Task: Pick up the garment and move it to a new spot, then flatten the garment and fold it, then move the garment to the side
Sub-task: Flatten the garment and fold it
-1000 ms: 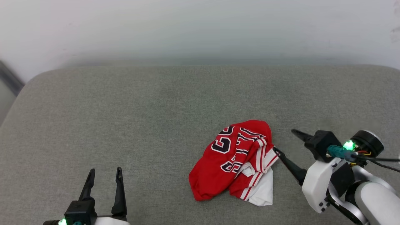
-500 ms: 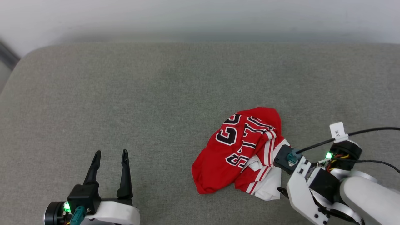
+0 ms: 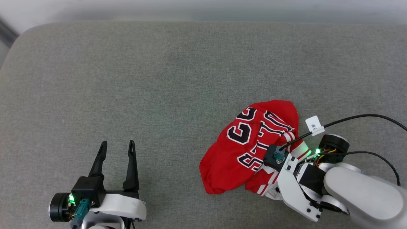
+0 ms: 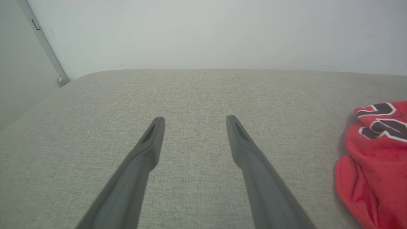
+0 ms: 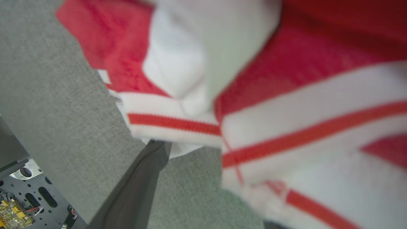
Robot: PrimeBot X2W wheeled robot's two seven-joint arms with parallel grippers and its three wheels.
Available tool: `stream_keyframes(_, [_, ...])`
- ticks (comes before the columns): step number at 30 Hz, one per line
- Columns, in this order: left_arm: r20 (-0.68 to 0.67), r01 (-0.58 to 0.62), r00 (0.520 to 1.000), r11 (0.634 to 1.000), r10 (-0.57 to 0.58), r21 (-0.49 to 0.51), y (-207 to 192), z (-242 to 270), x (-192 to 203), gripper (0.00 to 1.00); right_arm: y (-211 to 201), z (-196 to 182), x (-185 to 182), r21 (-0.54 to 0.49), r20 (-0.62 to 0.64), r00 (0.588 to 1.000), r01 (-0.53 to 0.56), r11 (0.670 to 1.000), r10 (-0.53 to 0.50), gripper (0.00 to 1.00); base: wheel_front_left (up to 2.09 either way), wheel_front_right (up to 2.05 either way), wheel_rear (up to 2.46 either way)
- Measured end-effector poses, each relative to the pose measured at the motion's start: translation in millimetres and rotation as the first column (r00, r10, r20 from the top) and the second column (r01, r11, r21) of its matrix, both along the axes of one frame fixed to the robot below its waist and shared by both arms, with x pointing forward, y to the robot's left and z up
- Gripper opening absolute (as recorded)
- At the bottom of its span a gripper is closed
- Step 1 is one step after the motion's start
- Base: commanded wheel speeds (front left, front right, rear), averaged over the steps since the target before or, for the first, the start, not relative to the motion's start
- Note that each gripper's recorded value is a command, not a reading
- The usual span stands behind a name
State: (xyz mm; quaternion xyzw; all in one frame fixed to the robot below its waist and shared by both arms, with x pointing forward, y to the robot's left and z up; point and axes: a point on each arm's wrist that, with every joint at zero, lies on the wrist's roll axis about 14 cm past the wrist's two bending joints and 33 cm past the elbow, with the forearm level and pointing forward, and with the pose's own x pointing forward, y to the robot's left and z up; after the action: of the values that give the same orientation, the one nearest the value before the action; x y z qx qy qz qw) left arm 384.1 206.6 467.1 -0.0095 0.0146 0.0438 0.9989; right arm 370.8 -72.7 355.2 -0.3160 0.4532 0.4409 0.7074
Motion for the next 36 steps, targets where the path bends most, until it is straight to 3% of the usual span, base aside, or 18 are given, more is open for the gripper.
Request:
stream_keyframes(1, [0.0,-0.001,1.0,1.0,0.001,0.0,0.4,0.1,-0.2,1.0,0.3,-0.1,-0.1,0.005,0.003,1.0,0.001,1.0,-0.001,0.18,0.0,0.0,0.0])
stream_keyframes(2, [0.003,-0.002,1.0,1.0,0.002,0.001,0.6,0.9,-0.4,1.0,0.7,0.5,0.0,0.015,0.01,1.0,0.003,1.0,-0.003,0.0,0.0,0.0,0.0])
stream_keyframes(10, [0.03,0.01,1.0,1.0,-0.009,-0.006,-4.2,10.9,-9.0,1.0,1.5,35.0,9.2,0.155,0.146,0.988,0.023,0.988,-0.046,0.0,0.0,0.0,0.0])
stream_keyframes(14, [0.047,0.023,0.999,1.0,-0.022,-0.01,-10.7,17.1,-15.1,1.0,-13.3,71.7,19.5,0.237,0.226,0.965,0.074,0.969,-0.129,0.0,0.0,0.0,0.0])
stream_keyframes(21, [0.063,0.052,0.997,0.998,-0.051,-0.018,-21.8,22.3,-18.8,1.0,-69.3,103.7,22.5,0.302,0.277,0.908,0.229,0.925,-0.315,0.0,0.0,0.0,0.0])
stream_keyframes(24, [0.061,0.051,0.997,0.999,-0.049,-0.02,-22.4,21.5,-18.8,1.0,-103.4,98.2,21.1,0.264,0.278,0.881,0.313,0.913,-0.382,0.0,0.0,0.0,0.0])
stream_keyframes(28, [0.054,0.049,0.997,0.999,-0.048,-0.02,-21.7,19.2,-18.3,1.0,-133.5,78.1,8.8,0.236,0.215,0.85,0.432,0.871,-0.48,0.0,0.0,0.0,0.0])
stream_keyframes(36, [0.039,0.046,0.998,0.999,-0.046,-0.016,-19.4,14.4,-17.9,1.0,-191.3,24.0,-24.0,0.114,0.101,0.744,0.651,0.75,-0.661,0.0,0.0,0.0,0.0])
